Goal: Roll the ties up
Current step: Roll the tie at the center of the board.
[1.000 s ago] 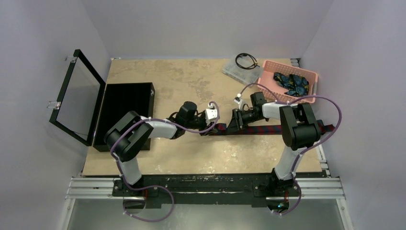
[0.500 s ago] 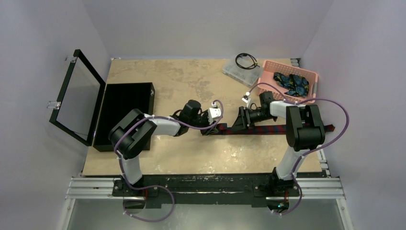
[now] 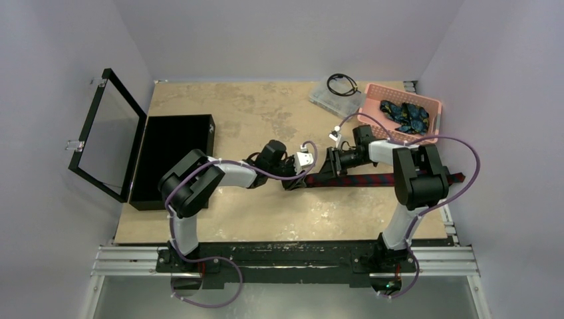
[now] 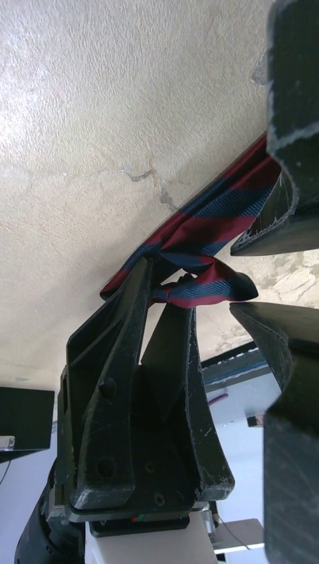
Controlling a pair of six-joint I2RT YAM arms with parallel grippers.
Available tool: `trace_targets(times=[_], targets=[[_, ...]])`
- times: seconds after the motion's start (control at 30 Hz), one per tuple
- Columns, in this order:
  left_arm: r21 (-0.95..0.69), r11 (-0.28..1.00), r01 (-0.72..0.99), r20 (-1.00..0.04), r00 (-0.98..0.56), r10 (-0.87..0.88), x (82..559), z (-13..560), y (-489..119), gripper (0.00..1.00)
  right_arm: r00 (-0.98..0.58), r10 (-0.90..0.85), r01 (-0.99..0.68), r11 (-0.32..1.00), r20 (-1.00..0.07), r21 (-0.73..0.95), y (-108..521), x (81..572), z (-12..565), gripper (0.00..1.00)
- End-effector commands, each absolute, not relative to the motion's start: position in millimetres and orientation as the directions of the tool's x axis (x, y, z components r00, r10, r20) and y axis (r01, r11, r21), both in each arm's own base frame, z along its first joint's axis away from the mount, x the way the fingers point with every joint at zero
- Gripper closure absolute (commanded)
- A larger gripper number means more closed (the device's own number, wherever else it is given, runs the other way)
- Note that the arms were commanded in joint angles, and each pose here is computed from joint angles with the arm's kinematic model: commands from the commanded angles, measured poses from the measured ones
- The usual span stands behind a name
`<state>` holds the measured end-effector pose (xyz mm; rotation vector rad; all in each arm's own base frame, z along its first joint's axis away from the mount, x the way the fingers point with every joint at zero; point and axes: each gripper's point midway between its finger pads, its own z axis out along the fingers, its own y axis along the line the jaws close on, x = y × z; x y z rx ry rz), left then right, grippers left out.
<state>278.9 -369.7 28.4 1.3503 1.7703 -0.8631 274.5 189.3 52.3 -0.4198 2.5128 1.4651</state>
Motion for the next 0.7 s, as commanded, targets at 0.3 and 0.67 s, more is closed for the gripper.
trace_targets(times=[0.3,0.67], targets=[[-0.021,0.218,0.976,-0.903,-0.112,0.414,279.4,50.1,-361.6,0.28,-0.929,-0.157,-0.363,0.576,-0.336,0.732,179.3,296.0,27.9,1.0],[0.025,0.195,0.981,-0.913,-0.057,0.404,280.0,41.2,-338.3,0.29,-0.947,-0.161,-0.315,0.641,-0.278,0.7,170.6,296.8,2.0,1.0]])
